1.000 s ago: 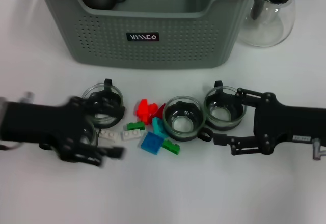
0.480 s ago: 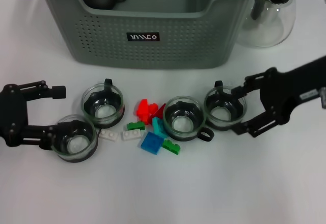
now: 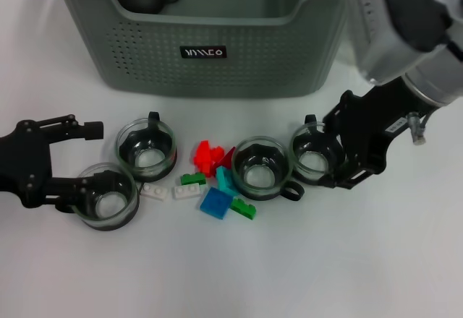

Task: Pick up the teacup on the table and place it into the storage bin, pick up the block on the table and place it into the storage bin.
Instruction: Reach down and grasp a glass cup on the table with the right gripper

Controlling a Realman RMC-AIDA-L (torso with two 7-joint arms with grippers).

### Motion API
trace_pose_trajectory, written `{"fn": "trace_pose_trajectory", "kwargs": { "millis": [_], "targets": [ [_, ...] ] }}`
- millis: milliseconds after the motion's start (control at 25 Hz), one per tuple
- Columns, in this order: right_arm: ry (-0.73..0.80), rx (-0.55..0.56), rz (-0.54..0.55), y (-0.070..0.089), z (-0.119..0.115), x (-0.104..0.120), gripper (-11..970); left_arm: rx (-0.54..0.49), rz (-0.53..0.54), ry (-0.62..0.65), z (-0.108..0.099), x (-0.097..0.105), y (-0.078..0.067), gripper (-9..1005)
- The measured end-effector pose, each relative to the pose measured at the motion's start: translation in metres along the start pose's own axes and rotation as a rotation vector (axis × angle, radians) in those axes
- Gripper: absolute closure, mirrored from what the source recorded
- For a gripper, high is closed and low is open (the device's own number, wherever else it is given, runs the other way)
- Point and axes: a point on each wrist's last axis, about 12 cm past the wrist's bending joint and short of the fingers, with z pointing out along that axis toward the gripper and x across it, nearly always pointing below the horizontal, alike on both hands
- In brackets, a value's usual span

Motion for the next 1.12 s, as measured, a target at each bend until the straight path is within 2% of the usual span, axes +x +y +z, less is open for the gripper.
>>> {"fn": "trace_pose_trajectory", "kwargs": {
  "millis": [40, 240, 600, 800, 1120],
  "targets": [
    [0.027, 0.011, 0.008, -0.001, 0.002, -0.001, 248, 0.001, 0.006, -0.002, 0.001, 0.0, 0.0, 97],
    [0.078, 0.033, 0.022, -0.002, 0.01, 0.0, 291, -0.012, 0.015, 0.001, 0.004, 0.002, 0.001, 98],
    [0.125, 0.037, 0.032, -0.004, 0.053, 0.012, 351, -0.023, 0.008, 0.0, 0.005, 0.004, 0.002, 98],
    [0.135, 0.03, 0.047, -0.002, 0.057, 0.014, 367, -0.024, 0.005, -0.002, 0.005, 0.004, 0.002, 98],
    [0.137, 0.04, 0.052, -0.004, 0.055, 0.016, 669, -0.016, 0.008, 0.001, 0.007, 0.003, 0.002, 98]
  ]
}}
